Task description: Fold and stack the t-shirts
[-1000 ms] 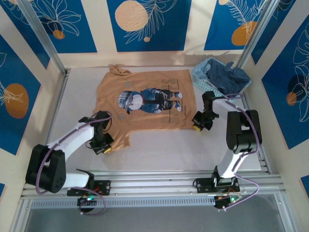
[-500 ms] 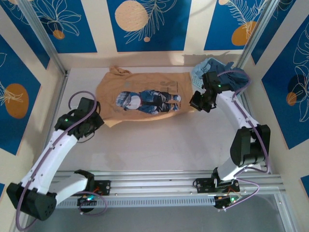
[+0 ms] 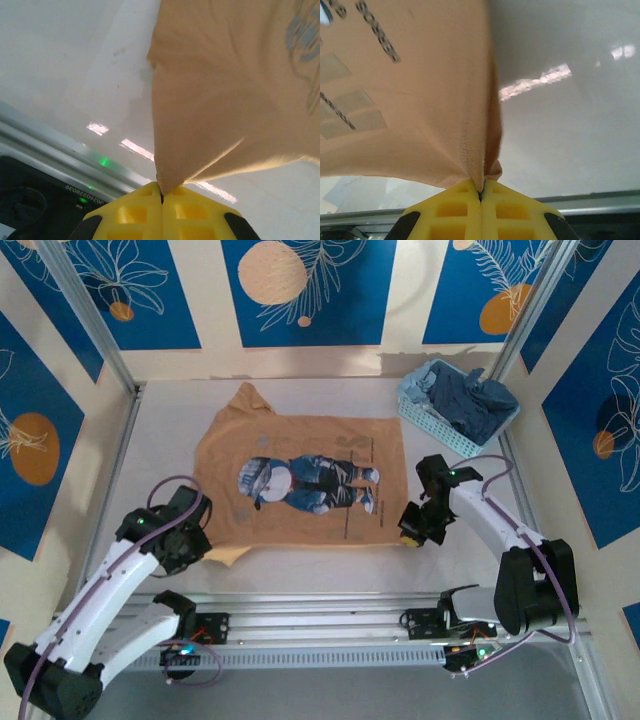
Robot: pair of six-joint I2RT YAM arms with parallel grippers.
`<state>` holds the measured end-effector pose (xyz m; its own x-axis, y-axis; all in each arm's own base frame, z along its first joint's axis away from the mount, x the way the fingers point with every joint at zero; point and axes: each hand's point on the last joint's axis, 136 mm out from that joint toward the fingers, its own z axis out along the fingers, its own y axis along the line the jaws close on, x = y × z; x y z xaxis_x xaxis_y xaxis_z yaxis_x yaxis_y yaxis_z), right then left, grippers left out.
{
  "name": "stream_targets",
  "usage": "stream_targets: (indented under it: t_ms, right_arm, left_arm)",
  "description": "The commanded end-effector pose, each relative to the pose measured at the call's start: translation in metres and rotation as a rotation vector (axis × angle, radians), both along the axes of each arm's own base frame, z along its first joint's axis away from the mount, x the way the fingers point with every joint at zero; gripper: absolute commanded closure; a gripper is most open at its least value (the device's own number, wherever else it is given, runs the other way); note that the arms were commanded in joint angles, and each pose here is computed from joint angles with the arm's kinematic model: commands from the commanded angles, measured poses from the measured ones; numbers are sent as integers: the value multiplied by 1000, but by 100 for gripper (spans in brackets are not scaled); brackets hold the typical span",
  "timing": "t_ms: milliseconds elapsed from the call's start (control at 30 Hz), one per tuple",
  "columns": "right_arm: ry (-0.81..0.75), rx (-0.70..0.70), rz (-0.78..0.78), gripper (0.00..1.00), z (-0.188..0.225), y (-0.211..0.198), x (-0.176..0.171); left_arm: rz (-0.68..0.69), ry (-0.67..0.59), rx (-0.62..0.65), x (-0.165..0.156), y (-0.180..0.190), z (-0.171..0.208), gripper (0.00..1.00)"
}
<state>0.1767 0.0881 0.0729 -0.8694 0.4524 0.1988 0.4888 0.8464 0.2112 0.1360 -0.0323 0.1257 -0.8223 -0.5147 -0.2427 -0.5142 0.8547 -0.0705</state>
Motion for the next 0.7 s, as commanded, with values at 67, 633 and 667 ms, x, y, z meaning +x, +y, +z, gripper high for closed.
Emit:
stream_targets:
  t_ms: [67, 633, 667]
  right_arm:
    - [41, 19, -39, 100, 0, 3, -4]
    - [43, 59, -182, 100, 4, -8, 54]
    - [42, 55, -187, 100, 4, -10, 58]
  left_arm:
    - [-8, 16, -47, -2, -10, -2, 100]
    - [-200, 1, 115, 143, -54, 29, 100]
    - [-210, 3, 130, 150, -54, 27, 100]
